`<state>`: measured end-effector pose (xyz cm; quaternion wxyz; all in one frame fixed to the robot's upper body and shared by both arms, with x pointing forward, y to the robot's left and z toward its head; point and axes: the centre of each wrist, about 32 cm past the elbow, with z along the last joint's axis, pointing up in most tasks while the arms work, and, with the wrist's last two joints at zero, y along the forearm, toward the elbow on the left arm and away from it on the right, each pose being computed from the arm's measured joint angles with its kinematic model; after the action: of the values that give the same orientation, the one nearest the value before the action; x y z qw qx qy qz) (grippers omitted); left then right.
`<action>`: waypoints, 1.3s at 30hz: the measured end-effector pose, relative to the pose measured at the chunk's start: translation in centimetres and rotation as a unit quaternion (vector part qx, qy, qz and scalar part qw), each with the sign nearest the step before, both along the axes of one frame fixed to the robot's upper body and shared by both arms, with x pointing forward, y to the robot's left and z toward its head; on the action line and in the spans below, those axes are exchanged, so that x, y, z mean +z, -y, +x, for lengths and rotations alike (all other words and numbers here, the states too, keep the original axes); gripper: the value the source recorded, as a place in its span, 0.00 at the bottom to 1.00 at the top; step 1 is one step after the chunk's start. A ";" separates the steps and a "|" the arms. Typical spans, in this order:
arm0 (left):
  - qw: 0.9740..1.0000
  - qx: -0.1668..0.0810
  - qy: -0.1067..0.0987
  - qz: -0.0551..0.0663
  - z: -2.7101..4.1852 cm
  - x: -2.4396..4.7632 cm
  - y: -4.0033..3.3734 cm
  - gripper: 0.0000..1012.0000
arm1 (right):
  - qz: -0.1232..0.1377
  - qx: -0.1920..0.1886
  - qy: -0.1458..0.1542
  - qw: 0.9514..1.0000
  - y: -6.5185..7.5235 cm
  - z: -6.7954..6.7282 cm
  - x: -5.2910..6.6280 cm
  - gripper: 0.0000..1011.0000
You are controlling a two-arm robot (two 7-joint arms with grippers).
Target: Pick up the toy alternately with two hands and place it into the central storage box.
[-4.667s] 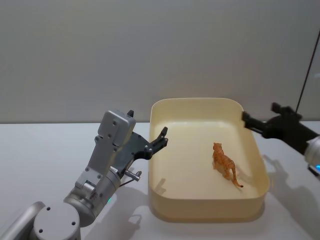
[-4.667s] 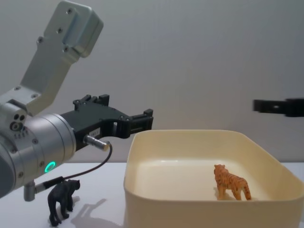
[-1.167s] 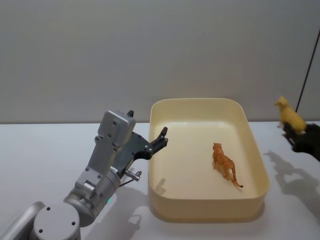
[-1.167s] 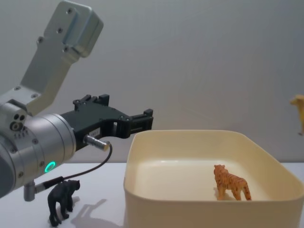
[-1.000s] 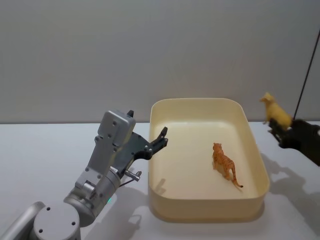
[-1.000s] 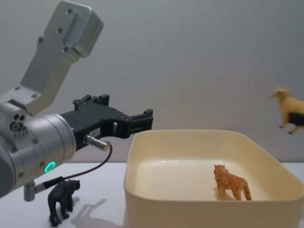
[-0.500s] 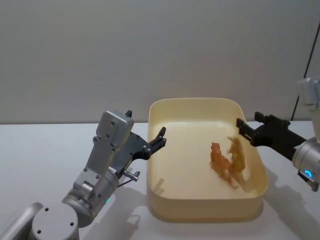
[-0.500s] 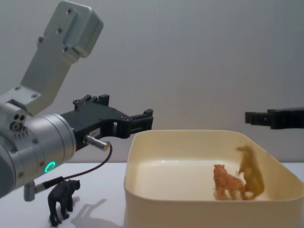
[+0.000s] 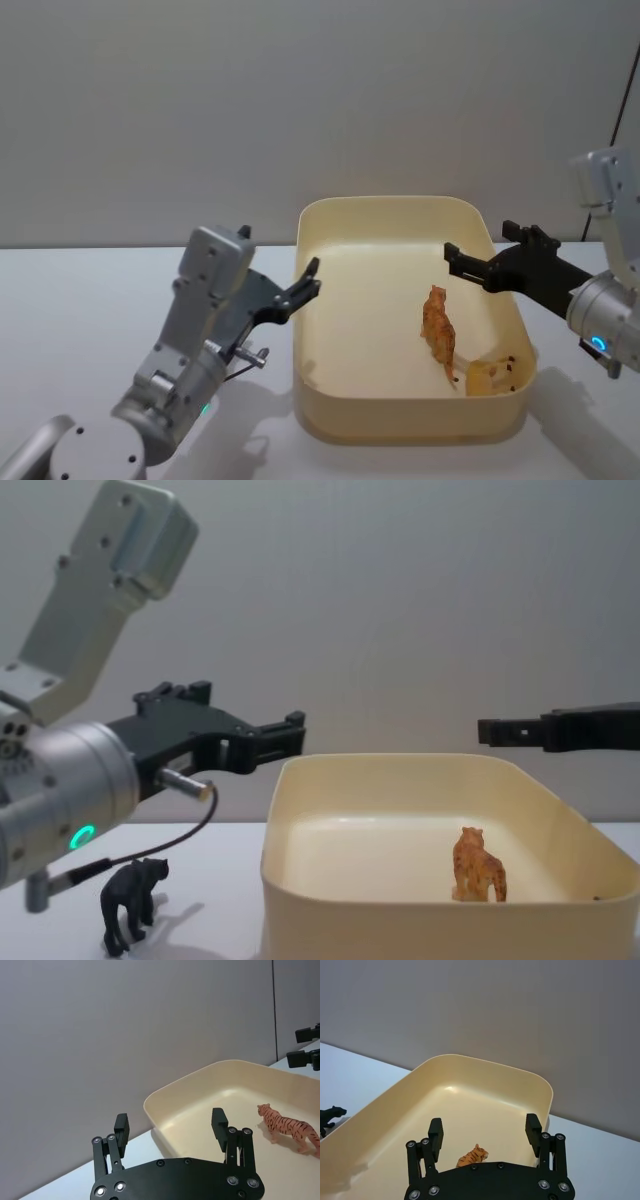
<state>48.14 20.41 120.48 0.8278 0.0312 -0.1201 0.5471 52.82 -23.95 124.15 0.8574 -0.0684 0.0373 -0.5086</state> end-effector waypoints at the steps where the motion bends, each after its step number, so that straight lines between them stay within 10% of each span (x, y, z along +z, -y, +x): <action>1: 1.000 0.003 -0.001 -0.001 -0.15 0.01 -0.09 0.99 | 0.000 0.000 0.000 1.000 0.0 0.0 0.0 0.99; 19: 0.994 0.062 -0.082 -0.024 -4.31 -0.35 -2.98 0.99 | -0.003 0.005 -0.001 1.000 -0.4 0.2 0.2 0.99; 39: 0.983 0.016 -0.178 -0.053 -2.32 -2.53 -6.32 0.99 | -0.004 0.006 -0.002 1.000 -0.5 0.2 0.2 0.99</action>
<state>45.82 26.73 117.95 0.8274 0.0860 0.0587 0.5519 53.01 -23.44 124.32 0.8603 -0.0727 0.0369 -0.5032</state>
